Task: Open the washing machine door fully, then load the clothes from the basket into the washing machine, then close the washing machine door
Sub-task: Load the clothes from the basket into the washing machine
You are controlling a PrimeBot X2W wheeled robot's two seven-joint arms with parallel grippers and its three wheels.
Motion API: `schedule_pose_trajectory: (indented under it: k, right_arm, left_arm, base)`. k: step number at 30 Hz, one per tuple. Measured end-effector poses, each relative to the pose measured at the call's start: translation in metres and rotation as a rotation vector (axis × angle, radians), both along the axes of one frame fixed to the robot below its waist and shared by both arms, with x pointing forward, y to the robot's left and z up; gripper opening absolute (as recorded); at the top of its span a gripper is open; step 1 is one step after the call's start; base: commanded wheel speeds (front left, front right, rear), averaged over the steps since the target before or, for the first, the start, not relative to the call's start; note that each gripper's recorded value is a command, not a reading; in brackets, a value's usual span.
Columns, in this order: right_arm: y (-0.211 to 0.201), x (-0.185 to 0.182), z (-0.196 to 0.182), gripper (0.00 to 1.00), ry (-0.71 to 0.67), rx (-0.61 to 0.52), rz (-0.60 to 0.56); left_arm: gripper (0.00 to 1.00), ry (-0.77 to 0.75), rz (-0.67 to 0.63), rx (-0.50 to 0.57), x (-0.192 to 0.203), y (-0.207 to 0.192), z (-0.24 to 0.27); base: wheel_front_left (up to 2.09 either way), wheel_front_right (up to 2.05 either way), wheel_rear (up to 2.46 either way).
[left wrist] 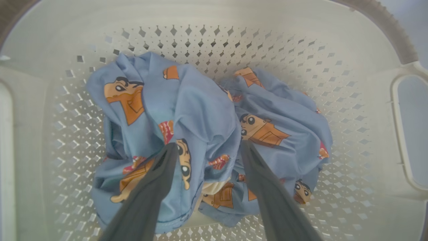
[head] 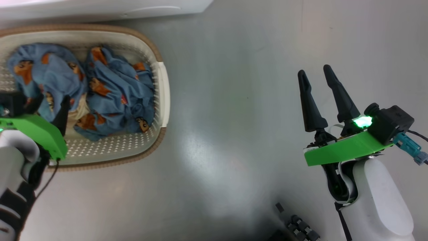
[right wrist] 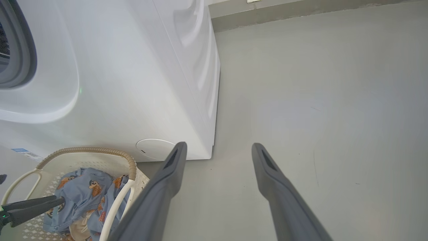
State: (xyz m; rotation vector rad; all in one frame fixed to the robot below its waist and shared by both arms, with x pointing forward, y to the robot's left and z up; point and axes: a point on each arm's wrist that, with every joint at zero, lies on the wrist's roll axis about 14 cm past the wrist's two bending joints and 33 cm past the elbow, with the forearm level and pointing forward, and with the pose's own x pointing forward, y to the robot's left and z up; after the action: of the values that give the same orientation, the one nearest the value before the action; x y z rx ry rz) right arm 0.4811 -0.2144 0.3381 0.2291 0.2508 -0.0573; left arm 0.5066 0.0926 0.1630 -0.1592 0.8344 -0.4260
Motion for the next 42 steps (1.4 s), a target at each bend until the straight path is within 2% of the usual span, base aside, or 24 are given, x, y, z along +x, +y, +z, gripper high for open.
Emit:
schedule_pose_trajectory:
  k: [13,21,22,23,24,25,33,42]
  right_arm:
    - [-0.001,0.000,-0.014,1.00,0.026,0.007,-0.001]
    - [0.002,-0.001,-0.018,1.00,0.034,0.026,0.000]
    - [0.001,-0.001,-0.018,1.00,0.035,0.027,-0.002]
    - [0.001,-0.002,-0.018,1.00,0.036,0.026,-0.003]
    - [0.000,-0.002,-0.018,1.00,0.037,0.025,-0.003]
    - [0.000,-0.002,-0.018,1.00,0.036,0.024,-0.003]
    - [0.000,0.001,-0.008,1.00,0.010,0.027,-0.005]
    - [0.002,0.006,0.020,1.00,-0.051,0.008,0.003]
  left_arm:
    - [1.00,0.043,-0.008,0.072,0.022,0.004,-0.030]
    - [1.00,0.075,-0.042,0.089,0.017,-0.002,-0.043]
    - [0.78,0.081,-0.043,0.087,0.016,-0.003,-0.044]
    - [0.47,0.089,-0.043,0.085,0.015,-0.004,-0.045]
    - [0.33,0.090,-0.044,0.084,0.015,-0.005,-0.045]
    - [0.00,0.089,-0.044,0.082,0.016,-0.005,-0.044]
    - [0.00,0.062,-0.025,0.056,0.025,-0.010,-0.027]
    - [0.00,-0.005,0.059,-0.039,0.024,-0.015,0.017]
  base:
    - [0.00,0.00,0.00]
    - [0.00,0.00,0.00]
    - [0.00,0.00,0.00]
    - [0.00,0.00,0.00]
    - [0.00,0.00,0.00]
    - [0.00,0.00,0.00]
    - [0.00,0.00,0.00]
    - [0.00,0.00,0.00]
